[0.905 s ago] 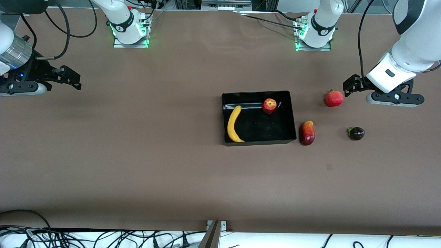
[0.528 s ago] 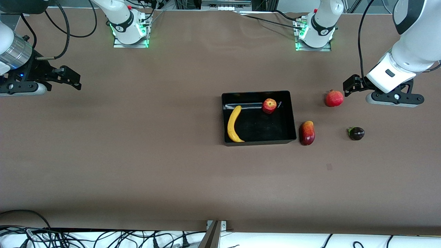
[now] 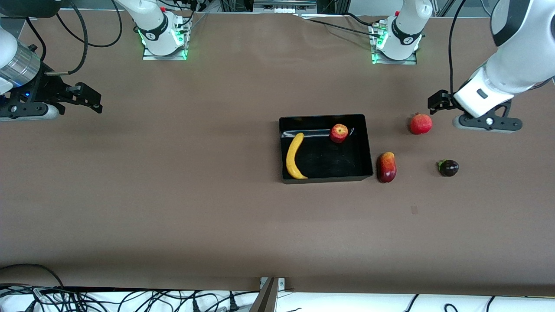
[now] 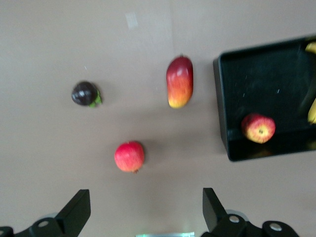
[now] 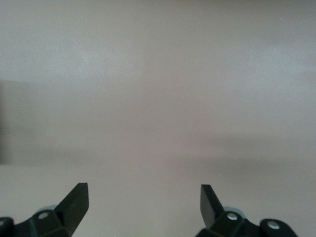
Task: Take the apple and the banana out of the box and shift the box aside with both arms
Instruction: 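Move the left gripper toward the red apple in the black tray, then lower the left gripper into the tray and grasp the red apple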
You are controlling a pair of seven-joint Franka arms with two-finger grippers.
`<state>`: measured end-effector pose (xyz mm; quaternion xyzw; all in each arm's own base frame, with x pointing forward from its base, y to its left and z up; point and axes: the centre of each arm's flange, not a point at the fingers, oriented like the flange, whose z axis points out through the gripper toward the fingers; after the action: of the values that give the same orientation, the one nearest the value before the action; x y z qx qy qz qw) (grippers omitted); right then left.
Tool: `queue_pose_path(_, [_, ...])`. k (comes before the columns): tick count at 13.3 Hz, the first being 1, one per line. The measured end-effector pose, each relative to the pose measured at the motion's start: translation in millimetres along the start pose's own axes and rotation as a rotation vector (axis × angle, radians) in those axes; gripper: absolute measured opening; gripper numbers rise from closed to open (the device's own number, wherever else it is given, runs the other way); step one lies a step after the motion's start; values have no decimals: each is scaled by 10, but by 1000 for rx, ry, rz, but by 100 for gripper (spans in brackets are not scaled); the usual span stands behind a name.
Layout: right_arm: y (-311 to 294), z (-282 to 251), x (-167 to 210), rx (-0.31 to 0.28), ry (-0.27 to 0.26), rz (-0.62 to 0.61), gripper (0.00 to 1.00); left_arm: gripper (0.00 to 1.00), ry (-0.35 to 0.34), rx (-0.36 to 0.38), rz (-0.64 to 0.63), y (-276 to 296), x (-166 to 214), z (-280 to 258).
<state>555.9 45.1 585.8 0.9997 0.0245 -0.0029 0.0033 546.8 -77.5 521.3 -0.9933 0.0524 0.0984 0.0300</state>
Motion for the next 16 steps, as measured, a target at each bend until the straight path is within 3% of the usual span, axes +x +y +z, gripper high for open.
queue_pose_path(3, [2,0,1,0,0,0,100,100,-84,7,-21,494,236,483])
queue_pose_path(6, [2,-2,1,0,1,0,100,100,-61,-9,-50,1410,476,992])
queue_pose_path(9, [2,-3,2,0,1,0,100,100,-51,-48,2,1902,679,1555])
queue_pose_path(12, [2,-2,2,0,1,0,100,100,-48,-64,47,2315,641,2113])
queue_pose_path(16, [2,-2,2,0,1,0,100,100,-48,17,77,2295,430,2666])
